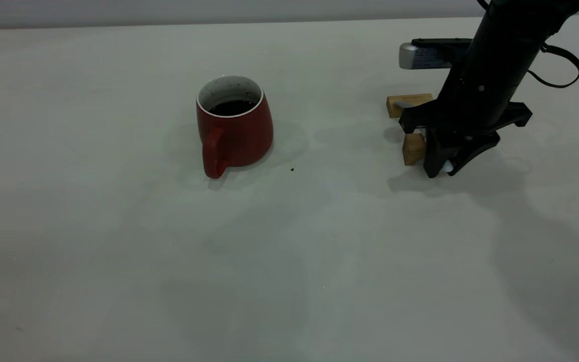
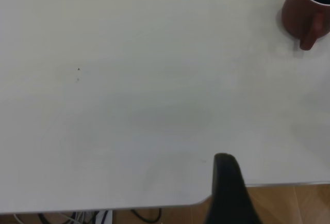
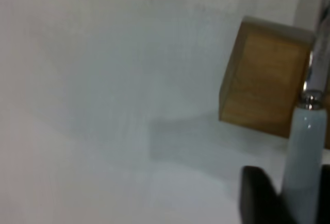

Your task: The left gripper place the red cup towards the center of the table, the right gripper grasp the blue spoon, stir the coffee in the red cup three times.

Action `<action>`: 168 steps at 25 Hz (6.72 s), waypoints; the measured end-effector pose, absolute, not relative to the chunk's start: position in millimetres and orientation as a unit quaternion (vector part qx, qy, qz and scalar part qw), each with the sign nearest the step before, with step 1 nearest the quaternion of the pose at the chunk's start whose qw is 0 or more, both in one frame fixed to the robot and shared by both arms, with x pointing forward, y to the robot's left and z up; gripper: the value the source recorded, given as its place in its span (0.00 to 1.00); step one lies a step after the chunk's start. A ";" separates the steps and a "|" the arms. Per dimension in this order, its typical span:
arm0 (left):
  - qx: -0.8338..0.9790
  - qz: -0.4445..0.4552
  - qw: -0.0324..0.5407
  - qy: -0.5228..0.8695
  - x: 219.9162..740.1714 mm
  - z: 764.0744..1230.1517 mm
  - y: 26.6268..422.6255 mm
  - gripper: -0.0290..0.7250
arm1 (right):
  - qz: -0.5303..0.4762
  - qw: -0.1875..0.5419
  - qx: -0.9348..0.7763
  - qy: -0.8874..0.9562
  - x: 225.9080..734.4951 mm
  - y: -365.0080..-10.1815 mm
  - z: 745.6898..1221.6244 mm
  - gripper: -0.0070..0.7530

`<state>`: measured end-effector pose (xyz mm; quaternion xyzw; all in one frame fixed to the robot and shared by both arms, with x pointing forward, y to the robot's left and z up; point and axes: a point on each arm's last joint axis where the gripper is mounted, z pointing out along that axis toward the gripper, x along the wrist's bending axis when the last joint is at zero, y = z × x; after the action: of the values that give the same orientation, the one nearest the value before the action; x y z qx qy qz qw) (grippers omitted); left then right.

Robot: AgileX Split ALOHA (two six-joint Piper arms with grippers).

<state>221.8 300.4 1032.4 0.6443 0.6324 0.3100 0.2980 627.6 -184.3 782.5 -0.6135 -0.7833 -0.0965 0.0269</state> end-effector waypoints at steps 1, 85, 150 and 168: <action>0.644 0.310 0.298 0.632 221.8 1032.4 300.4 0.77 | -0.093 0.032 -0.612 -0.785 626.5 -184.1 785.0 0.22; 0.644 0.310 0.298 0.632 221.8 1032.4 300.4 0.77 | 0.012 0.634 -0.772 0.045 688.0 -42.2 801.0 0.19; 0.644 0.310 0.298 0.632 221.8 1032.4 300.4 0.77 | -0.074 0.611 -0.781 -0.103 688.5 -50.6 798.8 0.19; 0.644 0.310 0.298 0.632 221.8 1032.4 300.4 0.77 | -0.106 0.599 -0.779 -0.150 693.8 -51.6 844.0 0.91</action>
<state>221.8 300.4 1032.4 0.6443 0.6324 0.3100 0.2980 693.8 -51.6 844.0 -0.7792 -0.1496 -0.1058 0.5995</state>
